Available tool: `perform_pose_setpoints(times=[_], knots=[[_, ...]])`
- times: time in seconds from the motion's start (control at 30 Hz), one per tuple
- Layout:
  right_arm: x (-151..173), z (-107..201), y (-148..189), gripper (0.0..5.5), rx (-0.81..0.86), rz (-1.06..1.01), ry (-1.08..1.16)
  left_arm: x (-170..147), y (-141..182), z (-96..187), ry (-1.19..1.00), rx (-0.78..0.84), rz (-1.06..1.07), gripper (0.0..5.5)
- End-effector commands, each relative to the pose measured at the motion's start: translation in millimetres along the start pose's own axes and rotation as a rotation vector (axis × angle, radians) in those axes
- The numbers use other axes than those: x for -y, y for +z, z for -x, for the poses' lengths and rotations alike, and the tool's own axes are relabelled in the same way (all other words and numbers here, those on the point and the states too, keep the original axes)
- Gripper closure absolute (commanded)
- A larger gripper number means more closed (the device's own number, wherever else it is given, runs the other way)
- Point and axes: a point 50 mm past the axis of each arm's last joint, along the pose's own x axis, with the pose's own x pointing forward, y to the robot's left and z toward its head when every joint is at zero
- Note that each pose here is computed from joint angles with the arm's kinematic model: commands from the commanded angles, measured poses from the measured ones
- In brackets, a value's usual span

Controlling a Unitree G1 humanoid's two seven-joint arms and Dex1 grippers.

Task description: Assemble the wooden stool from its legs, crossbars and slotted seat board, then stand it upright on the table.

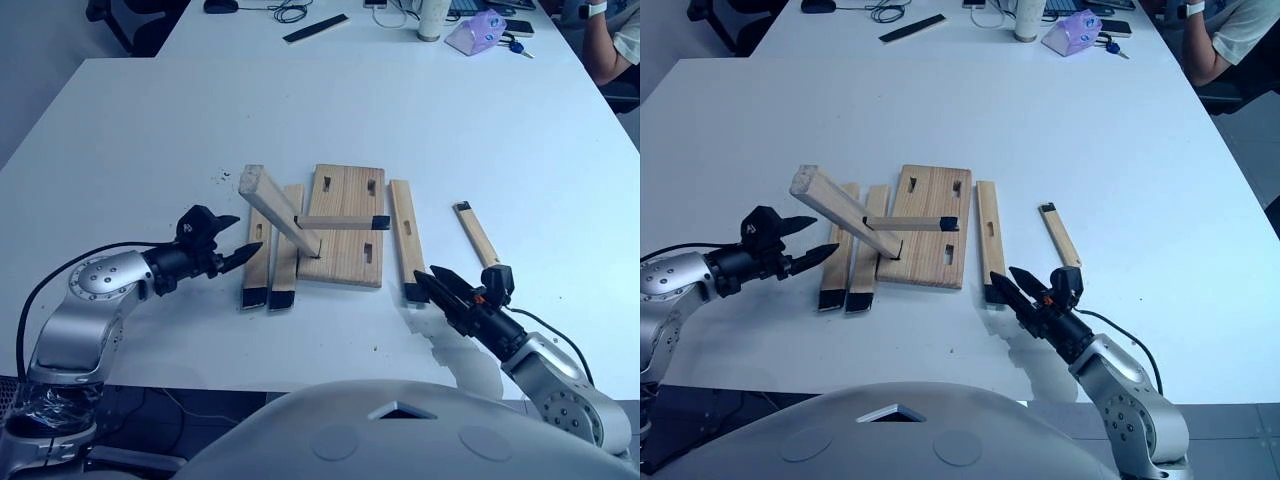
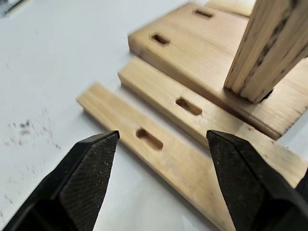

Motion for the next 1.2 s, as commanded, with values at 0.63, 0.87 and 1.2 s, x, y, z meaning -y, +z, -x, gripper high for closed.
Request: perform_pose_setpoints(times=[0.63,0.87,1.2], knots=[[-11.2,-1.5,-12.3,2.83,0.027,0.014,-0.042,2.2,-31.2,13.0,-0.024,-0.337,0.174,2.13],[-13.9,-4.0,-17.4,2.83,0.035,0.016,-0.052,-24.7,-19.6,7.8,-0.009,-0.312,0.124,2.13],[-11.1,-6.3,-14.9,2.83,0.016,0.050,-0.039,-31.4,9.7,-15.5,-0.051,-0.140,0.184,2.13]])
